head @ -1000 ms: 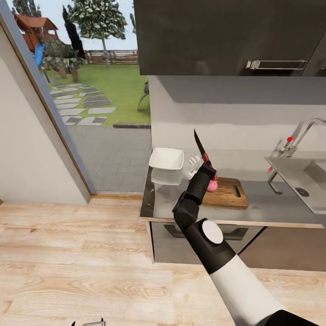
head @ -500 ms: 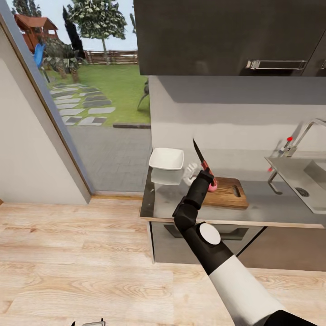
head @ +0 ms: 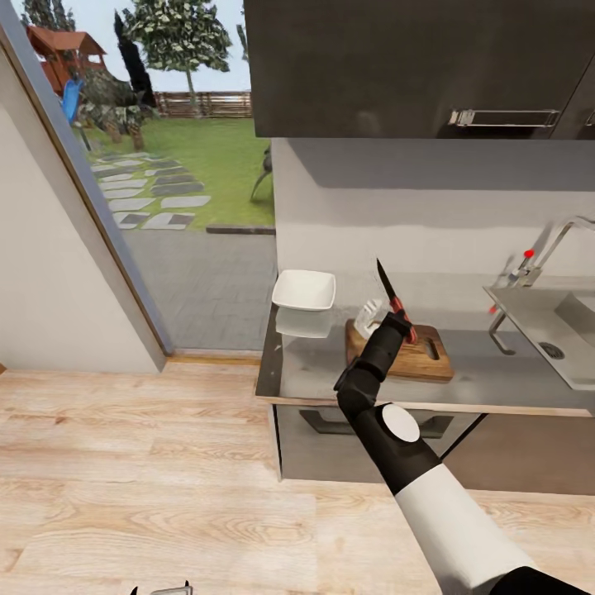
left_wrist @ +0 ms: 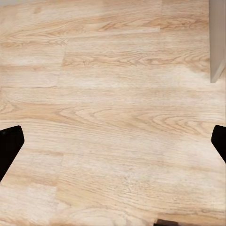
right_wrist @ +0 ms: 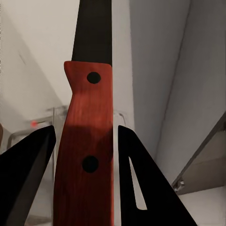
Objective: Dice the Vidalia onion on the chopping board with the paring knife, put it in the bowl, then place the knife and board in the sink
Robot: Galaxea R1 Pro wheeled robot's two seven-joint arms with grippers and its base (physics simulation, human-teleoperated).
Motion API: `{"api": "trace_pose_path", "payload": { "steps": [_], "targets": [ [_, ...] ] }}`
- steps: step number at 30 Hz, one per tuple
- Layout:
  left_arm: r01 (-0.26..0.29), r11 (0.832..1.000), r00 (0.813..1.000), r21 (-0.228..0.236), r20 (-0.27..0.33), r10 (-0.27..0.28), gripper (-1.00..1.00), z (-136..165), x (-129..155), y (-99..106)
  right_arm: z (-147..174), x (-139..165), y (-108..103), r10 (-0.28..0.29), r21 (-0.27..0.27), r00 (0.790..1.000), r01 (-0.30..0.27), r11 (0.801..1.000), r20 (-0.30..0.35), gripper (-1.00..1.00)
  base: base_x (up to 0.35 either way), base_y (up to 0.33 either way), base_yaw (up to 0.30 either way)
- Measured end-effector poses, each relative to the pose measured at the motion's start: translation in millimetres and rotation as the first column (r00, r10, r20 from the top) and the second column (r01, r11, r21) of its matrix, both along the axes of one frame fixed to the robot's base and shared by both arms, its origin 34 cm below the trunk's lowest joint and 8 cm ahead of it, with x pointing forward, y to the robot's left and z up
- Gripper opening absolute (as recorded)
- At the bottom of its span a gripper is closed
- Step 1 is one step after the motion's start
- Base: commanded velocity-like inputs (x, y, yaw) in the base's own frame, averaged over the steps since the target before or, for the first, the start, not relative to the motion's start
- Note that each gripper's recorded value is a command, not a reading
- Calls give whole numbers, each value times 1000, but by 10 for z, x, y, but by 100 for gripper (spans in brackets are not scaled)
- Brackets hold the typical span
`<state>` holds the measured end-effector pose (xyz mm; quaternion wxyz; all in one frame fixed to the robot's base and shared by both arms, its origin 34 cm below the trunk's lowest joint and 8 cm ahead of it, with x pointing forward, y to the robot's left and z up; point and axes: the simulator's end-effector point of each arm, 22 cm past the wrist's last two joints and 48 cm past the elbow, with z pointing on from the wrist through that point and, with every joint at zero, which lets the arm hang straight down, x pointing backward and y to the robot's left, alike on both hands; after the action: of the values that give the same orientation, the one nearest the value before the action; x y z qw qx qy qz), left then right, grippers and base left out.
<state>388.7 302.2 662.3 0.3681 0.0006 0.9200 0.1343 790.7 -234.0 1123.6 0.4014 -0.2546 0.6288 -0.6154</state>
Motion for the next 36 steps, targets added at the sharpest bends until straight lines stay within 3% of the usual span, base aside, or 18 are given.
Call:
{"api": "trace_pose_path", "payload": {
  "steps": [36],
  "targets": [
    [0, 1000, 1000, -2, -1, 0, 100, -3, -3, -12, -471, -5, 35, -1, -41, 993, -4, 999, -116, -100, -53, -43, 0]
  ]
}}
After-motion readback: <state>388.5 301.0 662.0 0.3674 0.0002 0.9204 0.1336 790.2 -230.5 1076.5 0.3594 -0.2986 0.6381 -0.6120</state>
